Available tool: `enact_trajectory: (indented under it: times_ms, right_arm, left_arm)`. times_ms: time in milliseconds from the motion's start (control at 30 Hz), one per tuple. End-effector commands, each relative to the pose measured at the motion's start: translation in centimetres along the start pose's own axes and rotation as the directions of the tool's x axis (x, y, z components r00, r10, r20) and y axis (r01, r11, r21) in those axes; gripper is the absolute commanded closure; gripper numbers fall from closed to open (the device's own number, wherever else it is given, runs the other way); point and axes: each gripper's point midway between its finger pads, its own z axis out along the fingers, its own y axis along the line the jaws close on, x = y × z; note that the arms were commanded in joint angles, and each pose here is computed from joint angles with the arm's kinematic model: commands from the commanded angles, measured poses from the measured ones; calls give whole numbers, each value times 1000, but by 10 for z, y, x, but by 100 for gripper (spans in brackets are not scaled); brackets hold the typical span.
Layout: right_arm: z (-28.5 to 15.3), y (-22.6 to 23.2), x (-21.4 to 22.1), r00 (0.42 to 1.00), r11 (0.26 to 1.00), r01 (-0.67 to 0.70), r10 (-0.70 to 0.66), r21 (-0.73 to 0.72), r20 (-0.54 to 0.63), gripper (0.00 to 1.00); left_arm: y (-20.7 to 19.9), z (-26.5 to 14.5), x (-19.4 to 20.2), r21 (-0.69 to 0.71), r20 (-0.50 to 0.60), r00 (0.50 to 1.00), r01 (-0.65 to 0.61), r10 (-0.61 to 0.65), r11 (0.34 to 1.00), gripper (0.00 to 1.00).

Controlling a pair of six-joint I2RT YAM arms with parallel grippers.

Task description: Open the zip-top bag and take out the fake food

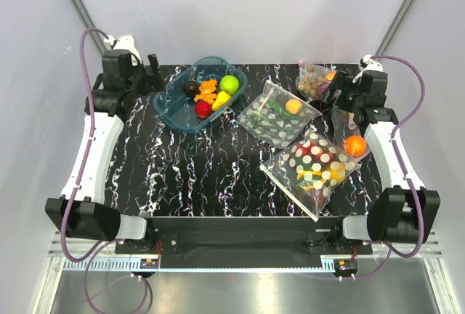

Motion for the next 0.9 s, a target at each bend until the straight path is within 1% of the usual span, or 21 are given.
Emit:
enact_trajectory:
  times_ms: [0, 33, 100, 200, 300, 333, 467, 500, 567, 600, 700, 767, 833, 867]
  right_arm:
    - [-18, -5, -4, 999, 998, 52, -52, 36, 2, 0]
    - [-20, -8, 3, 998, 998, 52, -51, 46, -19, 0]
    - [-24, -9, 19, 997, 998, 44, -42, 37, -61, 0]
    - [-31, 1, 47, 987, 998, 55, -61, -44, -148, 0]
    - [-37, 2, 74, 968, 994, 92, -103, -59, -229, 1]
    - [-40, 2, 84, 958, 993, 100, -113, -61, -262, 0]
    - [-42, -2, 113, 928, 993, 103, -118, -61, -354, 0]
    - [-40, -2, 120, 919, 993, 102, -116, -56, -377, 0]
    - [-38, -8, 126, 911, 994, 106, -110, -33, -398, 0]
    - [-36, -3, 135, 898, 992, 115, -123, -45, -422, 0]
    - [-30, -3, 149, 875, 993, 114, -114, -29, -470, 0]
    - [-28, 1, 155, 864, 992, 116, -120, -39, -489, 3]
    - [-24, 5, 163, 847, 992, 120, -127, -47, -516, 9]
    - [-23, 7, 164, 844, 992, 120, -128, -50, -521, 19]
  left_arm:
    - [-24, 1, 2, 80, 15, 999, -49, 48, 996, 1]
    - [-34, 3, 11, 108, -4, 999, -54, 54, 993, 1]
    - [-50, 5, 16, 163, -12, 999, -37, 40, 986, 1]
    - [-80, 6, 34, 234, -40, 998, -32, 43, 972, 1]
    - [-98, 10, 46, 266, -66, 997, -24, 43, 964, 1]
    - [-109, 8, 51, 290, -70, 996, -26, 49, 957, 1]
    - [-137, 5, 60, 348, -68, 996, -32, 59, 937, 1]
    - [-152, 0, 64, 399, -79, 995, -26, 62, 917, 1]
    - [-163, -3, 69, 428, -92, 994, -17, 63, 903, 1]
    - [-171, -3, 72, 450, -101, 993, -8, 59, 893, 1]
    - [-200, -12, 91, 520, -120, 988, -16, 92, 854, 1]
    - [-211, -12, 106, 548, -144, 983, -17, 114, 836, 1]
    - [-226, -16, 117, 584, -157, 980, -9, 124, 812, 1]
    - [-231, -15, 123, 595, -171, 977, -4, 131, 804, 1]
